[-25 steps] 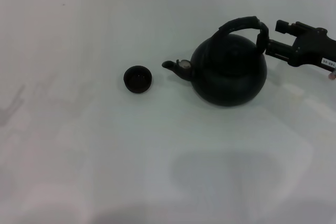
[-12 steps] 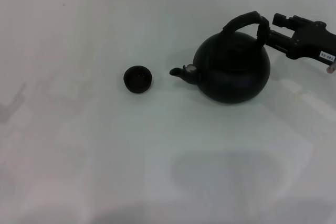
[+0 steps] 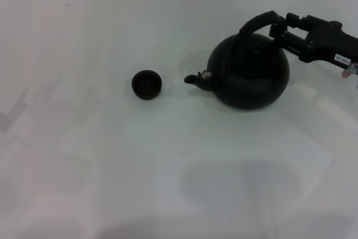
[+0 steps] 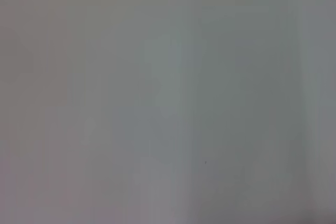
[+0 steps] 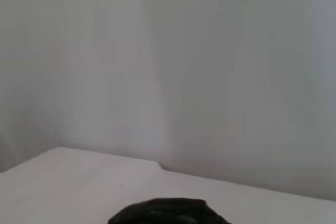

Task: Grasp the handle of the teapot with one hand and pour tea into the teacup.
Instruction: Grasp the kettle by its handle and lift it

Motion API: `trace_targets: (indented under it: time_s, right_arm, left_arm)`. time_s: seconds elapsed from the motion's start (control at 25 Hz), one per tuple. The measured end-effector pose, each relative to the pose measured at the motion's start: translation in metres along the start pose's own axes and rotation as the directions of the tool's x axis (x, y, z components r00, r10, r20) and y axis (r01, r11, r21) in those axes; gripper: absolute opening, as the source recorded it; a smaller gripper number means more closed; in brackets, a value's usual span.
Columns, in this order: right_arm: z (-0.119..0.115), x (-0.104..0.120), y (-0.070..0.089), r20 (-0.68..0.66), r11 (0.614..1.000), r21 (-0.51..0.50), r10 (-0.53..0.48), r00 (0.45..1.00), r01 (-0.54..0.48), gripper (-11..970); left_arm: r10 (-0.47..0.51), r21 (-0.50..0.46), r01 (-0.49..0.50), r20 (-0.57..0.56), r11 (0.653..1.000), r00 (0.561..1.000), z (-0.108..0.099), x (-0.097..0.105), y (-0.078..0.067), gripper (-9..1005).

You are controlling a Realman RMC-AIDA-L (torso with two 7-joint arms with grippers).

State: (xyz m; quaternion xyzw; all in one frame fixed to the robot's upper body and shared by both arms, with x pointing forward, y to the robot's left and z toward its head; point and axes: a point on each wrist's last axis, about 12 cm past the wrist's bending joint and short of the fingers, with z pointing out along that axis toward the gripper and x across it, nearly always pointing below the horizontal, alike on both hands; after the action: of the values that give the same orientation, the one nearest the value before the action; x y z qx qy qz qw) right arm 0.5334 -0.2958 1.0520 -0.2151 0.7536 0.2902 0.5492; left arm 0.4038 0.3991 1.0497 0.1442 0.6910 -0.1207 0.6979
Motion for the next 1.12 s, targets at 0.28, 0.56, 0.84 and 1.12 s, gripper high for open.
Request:
trace_targets:
  time_s: [0.28, 0.56, 0.84, 1.12]
  right_arm:
    - [0.0063, -0.0004, 0.0027, 0.024, 1.000, -0.006, -0.008, 1.000, 0.008, 524]
    - [0.0061, 0.0016, 0.0018, 0.017, 1.000, 0.003, -0.003, 1.000, 0.003, 525]
    - [0.0054, 0.0054, 0.0013, -0.003, 1.000, 0.011, -0.003, 1.000, 0.003, 432]
    - [0.0067, 0.0079, 0.0035, -0.016, 0.999, 0.004, -0.046, 0.999, 0.046, 324]
  left_arm:
    - [0.002, 0.001, -0.002, 0.001, 1.000, 1.000, 0.0005, -0.0005, 0.0005, 875]
    - [0.002, 0.000, -0.002, 0.002, 1.000, 1.000, 0.0005, -0.0005, 0.0003, 875]
    - [0.002, 0.000, -0.002, 0.003, 1.000, 1.000, 0.0006, -0.0011, 0.0005, 874]
    - [0.006, 0.006, -0.006, 0.009, 1.000, 1.000, 0.0037, -0.0025, 0.0013, 875]
